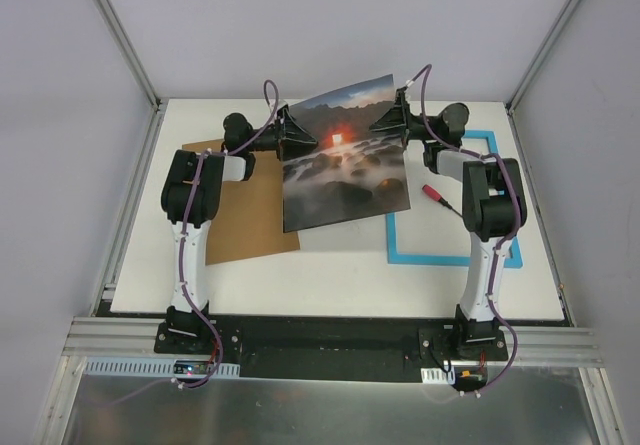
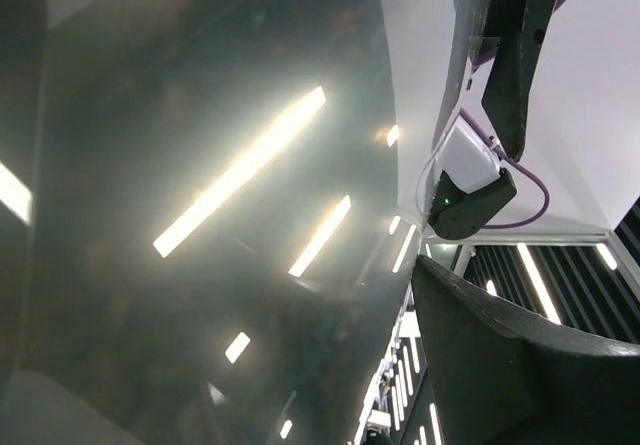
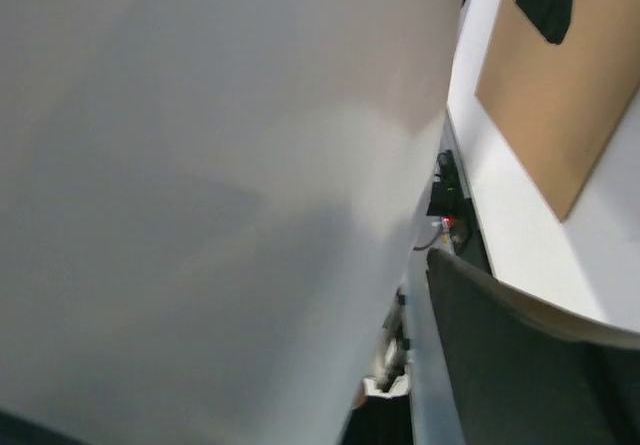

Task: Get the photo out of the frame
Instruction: Pick up the photo from the photo frame.

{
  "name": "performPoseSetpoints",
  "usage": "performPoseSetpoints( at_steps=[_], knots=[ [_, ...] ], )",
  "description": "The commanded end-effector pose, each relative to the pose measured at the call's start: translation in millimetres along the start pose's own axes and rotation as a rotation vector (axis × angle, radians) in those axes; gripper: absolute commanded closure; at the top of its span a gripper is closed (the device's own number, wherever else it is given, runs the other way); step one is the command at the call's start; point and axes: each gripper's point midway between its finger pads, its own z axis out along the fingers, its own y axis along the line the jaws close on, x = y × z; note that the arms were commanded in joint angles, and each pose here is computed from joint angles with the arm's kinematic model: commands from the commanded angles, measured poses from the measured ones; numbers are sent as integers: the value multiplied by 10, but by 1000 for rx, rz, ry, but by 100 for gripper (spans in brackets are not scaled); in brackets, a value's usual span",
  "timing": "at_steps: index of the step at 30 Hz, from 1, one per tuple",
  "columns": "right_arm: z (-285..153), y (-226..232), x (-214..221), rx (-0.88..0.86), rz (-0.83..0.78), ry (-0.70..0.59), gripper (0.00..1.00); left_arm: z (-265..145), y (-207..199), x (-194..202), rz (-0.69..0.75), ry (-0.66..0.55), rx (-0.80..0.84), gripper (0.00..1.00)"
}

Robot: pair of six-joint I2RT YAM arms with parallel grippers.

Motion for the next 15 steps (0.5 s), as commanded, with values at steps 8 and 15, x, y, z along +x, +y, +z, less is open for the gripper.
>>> performPoseSetpoints(
  at_steps=[8,15],
  knots=[
    [-35,-63,354,61,-172,157,4,124,-320,323,241,94,40,82],
    [-55,212,336,37,-191,101,4,-70,-468,254,268,55,41,100]
  ],
)
